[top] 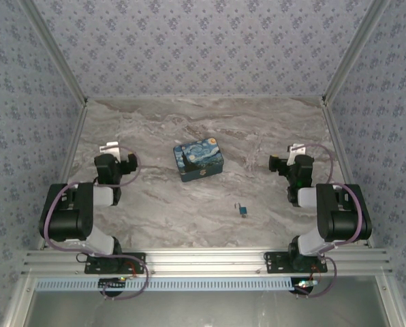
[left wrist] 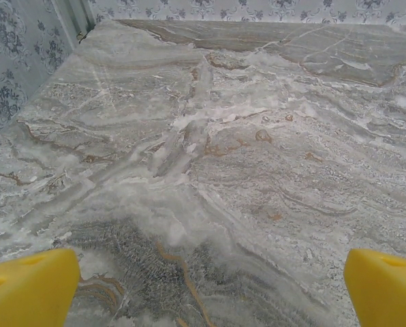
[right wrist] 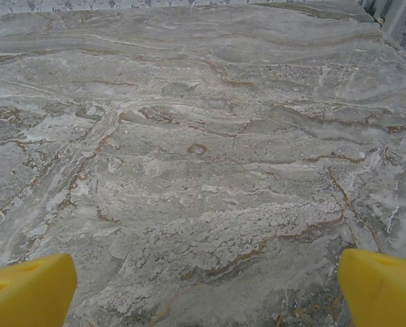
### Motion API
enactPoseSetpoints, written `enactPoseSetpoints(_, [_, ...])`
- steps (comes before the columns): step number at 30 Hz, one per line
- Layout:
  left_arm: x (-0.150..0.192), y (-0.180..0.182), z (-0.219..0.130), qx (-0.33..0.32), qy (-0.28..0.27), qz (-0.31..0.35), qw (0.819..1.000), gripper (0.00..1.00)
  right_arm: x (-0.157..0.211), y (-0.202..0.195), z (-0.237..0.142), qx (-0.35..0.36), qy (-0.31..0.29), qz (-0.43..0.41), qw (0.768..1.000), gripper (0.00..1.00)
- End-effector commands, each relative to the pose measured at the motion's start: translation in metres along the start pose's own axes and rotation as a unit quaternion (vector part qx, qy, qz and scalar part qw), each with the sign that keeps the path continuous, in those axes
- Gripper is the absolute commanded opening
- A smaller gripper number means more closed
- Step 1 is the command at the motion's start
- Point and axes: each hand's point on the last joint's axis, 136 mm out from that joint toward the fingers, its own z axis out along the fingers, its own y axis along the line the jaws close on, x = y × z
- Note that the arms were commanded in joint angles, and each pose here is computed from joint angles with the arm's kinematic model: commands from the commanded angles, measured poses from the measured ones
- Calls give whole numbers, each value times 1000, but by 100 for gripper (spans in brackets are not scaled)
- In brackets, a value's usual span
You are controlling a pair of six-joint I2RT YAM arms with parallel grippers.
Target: Unlock a padlock with a key
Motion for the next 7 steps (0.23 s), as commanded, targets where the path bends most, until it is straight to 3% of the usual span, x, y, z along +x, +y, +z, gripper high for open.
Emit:
enactPoseSetpoints(1, [-3,-4,1,11,-2,-1,1000,99,-8,-1,3,7,-6,-10,1000,100])
enactPoseSetpoints(7, [-4,-4,1,11,-2,-1,1000,99,-8,-1,3,6,-8,-9,1000,100])
